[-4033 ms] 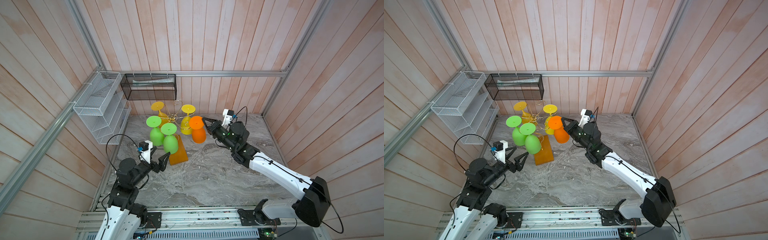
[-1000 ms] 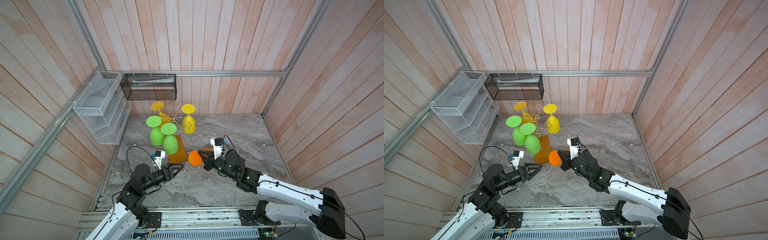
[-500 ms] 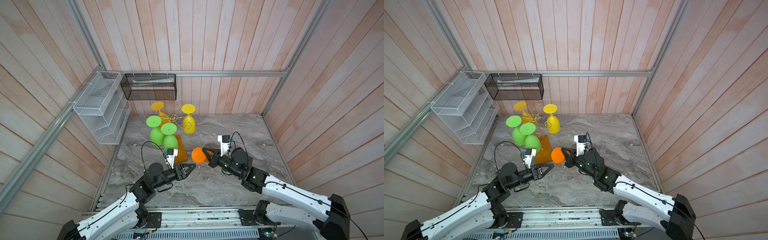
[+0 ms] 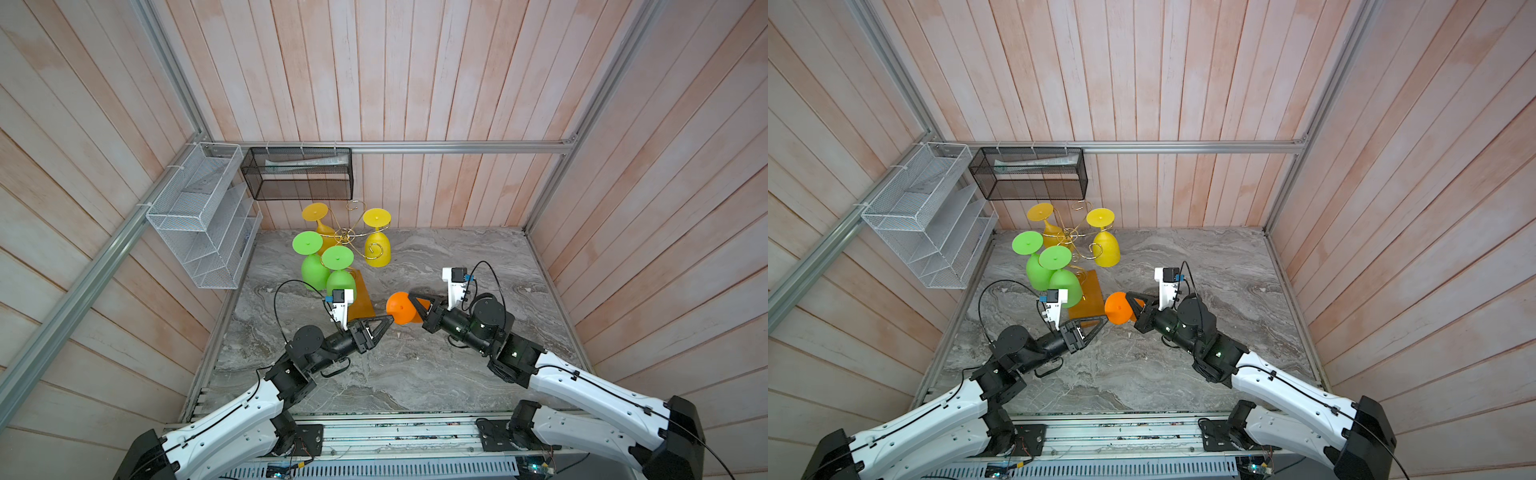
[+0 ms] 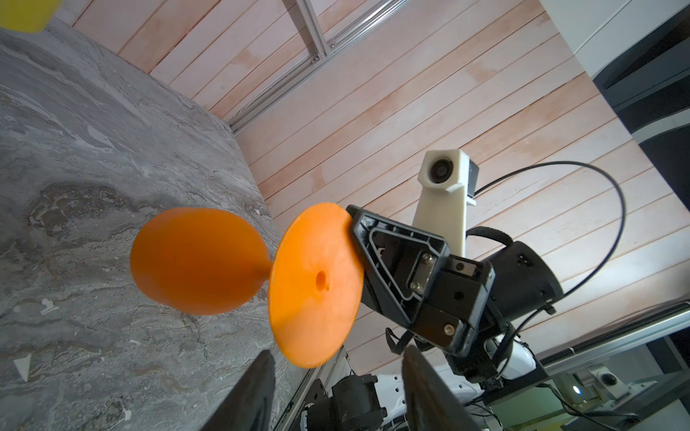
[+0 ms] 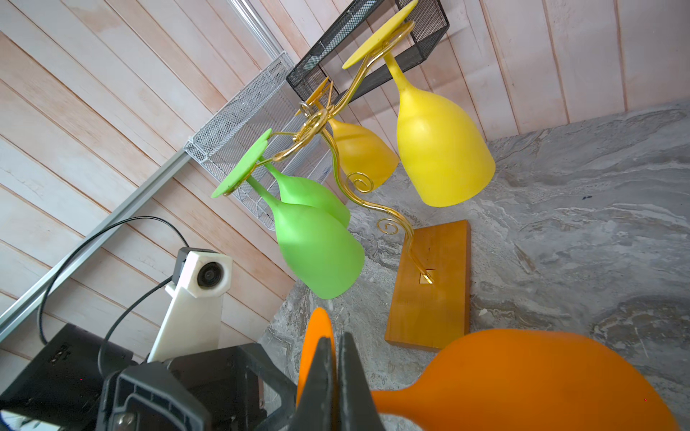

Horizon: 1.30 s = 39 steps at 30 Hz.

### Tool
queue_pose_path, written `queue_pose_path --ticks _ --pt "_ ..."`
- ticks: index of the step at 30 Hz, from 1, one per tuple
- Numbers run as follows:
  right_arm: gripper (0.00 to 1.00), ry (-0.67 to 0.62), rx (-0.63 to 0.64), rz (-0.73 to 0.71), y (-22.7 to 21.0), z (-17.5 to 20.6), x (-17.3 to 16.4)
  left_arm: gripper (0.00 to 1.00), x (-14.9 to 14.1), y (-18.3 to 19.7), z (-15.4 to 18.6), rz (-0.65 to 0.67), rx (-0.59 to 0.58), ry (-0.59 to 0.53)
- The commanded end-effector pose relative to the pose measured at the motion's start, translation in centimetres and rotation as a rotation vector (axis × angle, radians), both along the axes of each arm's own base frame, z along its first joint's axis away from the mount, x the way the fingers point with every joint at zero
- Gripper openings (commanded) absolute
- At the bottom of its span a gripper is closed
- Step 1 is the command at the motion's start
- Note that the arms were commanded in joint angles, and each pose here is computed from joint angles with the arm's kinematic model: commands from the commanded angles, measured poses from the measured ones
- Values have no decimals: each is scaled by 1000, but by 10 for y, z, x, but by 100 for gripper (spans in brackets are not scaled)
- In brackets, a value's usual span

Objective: Take the wine glass off the wine glass rack
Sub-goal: Pick up the wine glass from the wine glass rack, then pass the wine glass.

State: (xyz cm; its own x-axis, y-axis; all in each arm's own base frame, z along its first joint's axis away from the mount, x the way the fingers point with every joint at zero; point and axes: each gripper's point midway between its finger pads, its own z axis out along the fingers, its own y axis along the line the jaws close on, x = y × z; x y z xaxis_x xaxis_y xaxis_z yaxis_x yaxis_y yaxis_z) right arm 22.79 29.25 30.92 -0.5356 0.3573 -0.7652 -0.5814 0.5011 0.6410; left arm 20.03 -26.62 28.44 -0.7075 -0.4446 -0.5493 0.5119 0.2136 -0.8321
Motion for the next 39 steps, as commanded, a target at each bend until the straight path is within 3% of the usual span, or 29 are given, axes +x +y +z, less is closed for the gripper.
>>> queue_pose_path --ticks 1,19,39 --pt "0 -2 37 20 -1 7 -3 56 3 1 13 24 -35 -61" --pt "0 1 89 40 -3 14 -8 56 14 -4 0 52 -12 -28" --pt "0 28 122 84 3 13 -12 29 9 -6 10 27 -64 -85"
